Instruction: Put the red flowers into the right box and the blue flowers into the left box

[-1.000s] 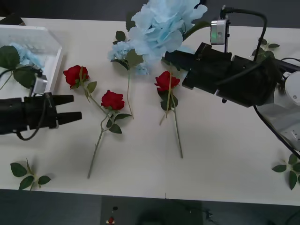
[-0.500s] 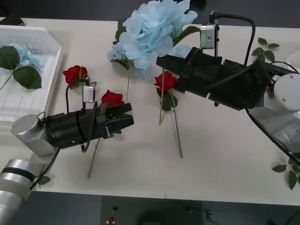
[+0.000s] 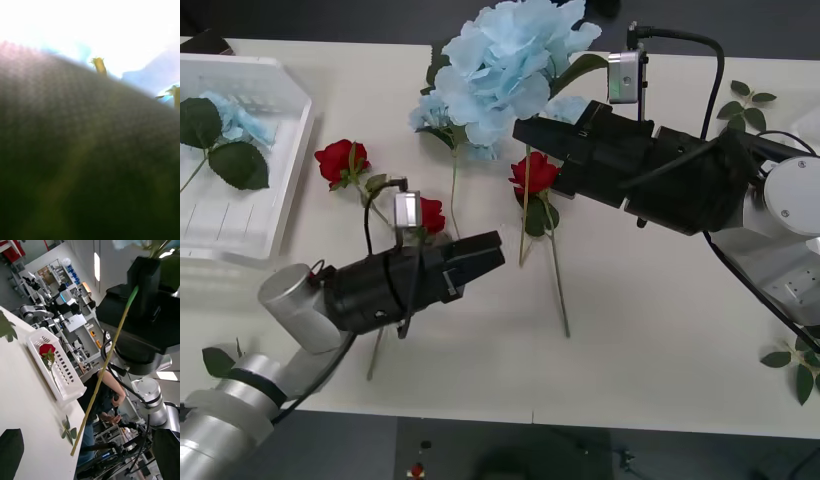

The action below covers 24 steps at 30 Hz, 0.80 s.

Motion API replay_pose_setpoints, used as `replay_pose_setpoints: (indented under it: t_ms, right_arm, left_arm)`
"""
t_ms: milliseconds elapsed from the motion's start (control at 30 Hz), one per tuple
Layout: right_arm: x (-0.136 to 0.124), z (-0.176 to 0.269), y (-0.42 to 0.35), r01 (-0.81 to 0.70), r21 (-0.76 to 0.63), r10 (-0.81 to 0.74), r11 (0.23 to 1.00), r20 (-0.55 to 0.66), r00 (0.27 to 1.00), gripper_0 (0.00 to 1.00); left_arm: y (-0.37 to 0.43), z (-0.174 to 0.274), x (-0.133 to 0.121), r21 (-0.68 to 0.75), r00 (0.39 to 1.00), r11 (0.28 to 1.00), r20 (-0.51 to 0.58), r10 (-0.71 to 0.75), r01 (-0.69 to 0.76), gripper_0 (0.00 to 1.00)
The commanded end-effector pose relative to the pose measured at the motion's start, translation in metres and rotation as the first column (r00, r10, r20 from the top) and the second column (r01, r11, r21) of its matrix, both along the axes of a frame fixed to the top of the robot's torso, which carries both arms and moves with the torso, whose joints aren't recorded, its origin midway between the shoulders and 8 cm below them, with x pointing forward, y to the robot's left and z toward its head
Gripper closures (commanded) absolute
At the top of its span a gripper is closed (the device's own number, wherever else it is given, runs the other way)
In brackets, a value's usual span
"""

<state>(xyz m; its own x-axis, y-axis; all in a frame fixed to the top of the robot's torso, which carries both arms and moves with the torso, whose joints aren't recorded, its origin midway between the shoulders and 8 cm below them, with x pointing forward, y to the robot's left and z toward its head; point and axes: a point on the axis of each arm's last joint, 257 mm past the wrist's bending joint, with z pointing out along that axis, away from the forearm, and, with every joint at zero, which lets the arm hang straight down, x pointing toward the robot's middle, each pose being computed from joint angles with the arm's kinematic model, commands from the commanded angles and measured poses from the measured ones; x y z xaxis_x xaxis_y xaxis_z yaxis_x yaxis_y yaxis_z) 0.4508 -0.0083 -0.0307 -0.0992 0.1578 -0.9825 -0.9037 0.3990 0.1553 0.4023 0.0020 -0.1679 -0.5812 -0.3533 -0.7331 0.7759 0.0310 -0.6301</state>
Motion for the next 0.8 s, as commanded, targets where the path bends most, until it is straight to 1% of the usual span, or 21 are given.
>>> replay_pose_setpoints:
  t_ms: [33,267,433,467,500,533,567,600,800]
  right_arm:
    - [-0.006,0.031,0.007,-0.024,0.026,0.023,0.999,0.035,0.999,1.0]
    - [-0.004,0.03,0.008,-0.021,0.021,0.02,1.0,0.032,0.999,1.0]
    - [-0.004,0.031,0.008,-0.022,0.021,0.021,1.0,0.03,0.999,1.0]
    - [-0.005,0.031,0.009,-0.023,0.023,0.022,0.999,0.028,0.999,1.0]
    - [-0.004,0.032,0.008,-0.022,0.023,0.022,0.999,0.028,0.999,1.0]
    - [-0.004,0.032,0.008,-0.023,0.024,0.022,0.999,0.026,0.999,1.0]
    - [-0.004,0.032,0.009,-0.023,0.025,0.023,0.999,0.026,0.999,1.0]
    - [-0.004,0.032,0.009,-0.023,0.025,0.023,0.999,0.024,0.999,1.0]
    - [-0.004,0.032,0.008,-0.023,0.026,0.023,0.999,0.02,1.0,1.0]
  left_arm:
    - [-0.013,0.017,0.013,0.013,1.0,1.0,0.007,-0.005,0.005,0.0]
    - [-0.037,0.023,0.023,0.056,1.0,0.998,0.025,0.012,-0.013,0.0]
    - [-0.053,0.032,0.031,0.081,0.998,0.995,0.044,0.049,-0.052,0.0]
    - [-0.054,0.033,0.032,0.083,0.998,0.995,0.044,0.054,-0.057,0.1]
    - [-0.055,0.034,0.034,0.083,0.997,0.994,0.046,0.063,-0.067,0.3]
    - [-0.056,0.034,0.034,0.083,0.997,0.994,0.044,0.067,-0.071,0.54]
    - [-0.057,0.032,0.036,0.086,0.996,0.993,0.037,0.076,-0.079,0.85]
    - [-0.057,0.032,0.037,0.083,0.996,0.993,0.032,0.081,-0.083,0.99]
    - [-0.054,0.03,0.043,0.089,0.994,0.99,0.024,0.103,-0.105,1.0]
